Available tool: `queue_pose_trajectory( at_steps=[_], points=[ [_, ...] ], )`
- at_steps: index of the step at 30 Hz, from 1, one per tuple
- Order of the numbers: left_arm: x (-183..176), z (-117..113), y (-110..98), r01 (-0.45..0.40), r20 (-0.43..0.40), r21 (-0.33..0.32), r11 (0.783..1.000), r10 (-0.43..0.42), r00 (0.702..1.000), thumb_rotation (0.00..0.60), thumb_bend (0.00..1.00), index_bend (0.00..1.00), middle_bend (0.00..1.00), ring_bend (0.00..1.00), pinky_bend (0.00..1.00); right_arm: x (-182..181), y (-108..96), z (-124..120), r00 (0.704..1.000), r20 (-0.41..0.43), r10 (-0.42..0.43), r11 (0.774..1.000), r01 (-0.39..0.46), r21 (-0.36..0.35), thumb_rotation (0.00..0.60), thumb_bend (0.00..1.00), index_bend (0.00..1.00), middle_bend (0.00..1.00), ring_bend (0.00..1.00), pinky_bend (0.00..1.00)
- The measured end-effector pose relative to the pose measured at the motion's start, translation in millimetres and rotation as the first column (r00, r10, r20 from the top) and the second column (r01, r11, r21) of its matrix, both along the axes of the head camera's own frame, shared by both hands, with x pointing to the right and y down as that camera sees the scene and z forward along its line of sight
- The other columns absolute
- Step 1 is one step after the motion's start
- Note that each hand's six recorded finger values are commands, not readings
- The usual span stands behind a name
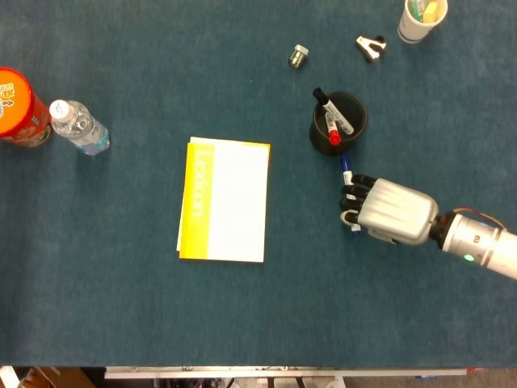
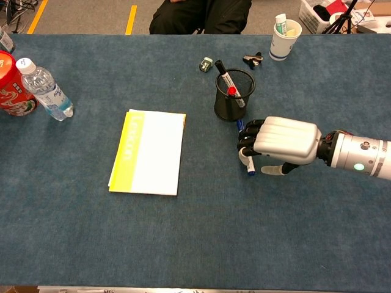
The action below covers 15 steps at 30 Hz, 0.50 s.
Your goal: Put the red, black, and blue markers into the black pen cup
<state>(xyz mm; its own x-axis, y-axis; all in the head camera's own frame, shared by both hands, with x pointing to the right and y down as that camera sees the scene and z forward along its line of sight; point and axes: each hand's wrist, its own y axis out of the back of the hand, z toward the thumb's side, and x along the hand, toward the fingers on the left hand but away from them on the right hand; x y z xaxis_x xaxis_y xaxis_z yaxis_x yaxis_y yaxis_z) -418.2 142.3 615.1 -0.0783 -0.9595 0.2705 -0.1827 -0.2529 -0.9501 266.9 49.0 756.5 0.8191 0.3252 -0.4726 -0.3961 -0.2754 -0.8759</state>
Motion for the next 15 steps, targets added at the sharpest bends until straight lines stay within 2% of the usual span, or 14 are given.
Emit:
queue_pose_trajectory(
  at_steps=[15],
  points=[
    [-3.2, 1.0, 1.9, 0.005, 0.0, -0.01, 1.0, -0.005, 1.0, 0.6, 0.48, 0.17, 0.2, 0.2, 0.2, -4.7, 0.5, 10.5, 1.0, 0.0, -0.024, 0.999, 0.024, 0.048, 0.6, 0.27, 0.45, 0.37, 0.23, 0.23]
  ],
)
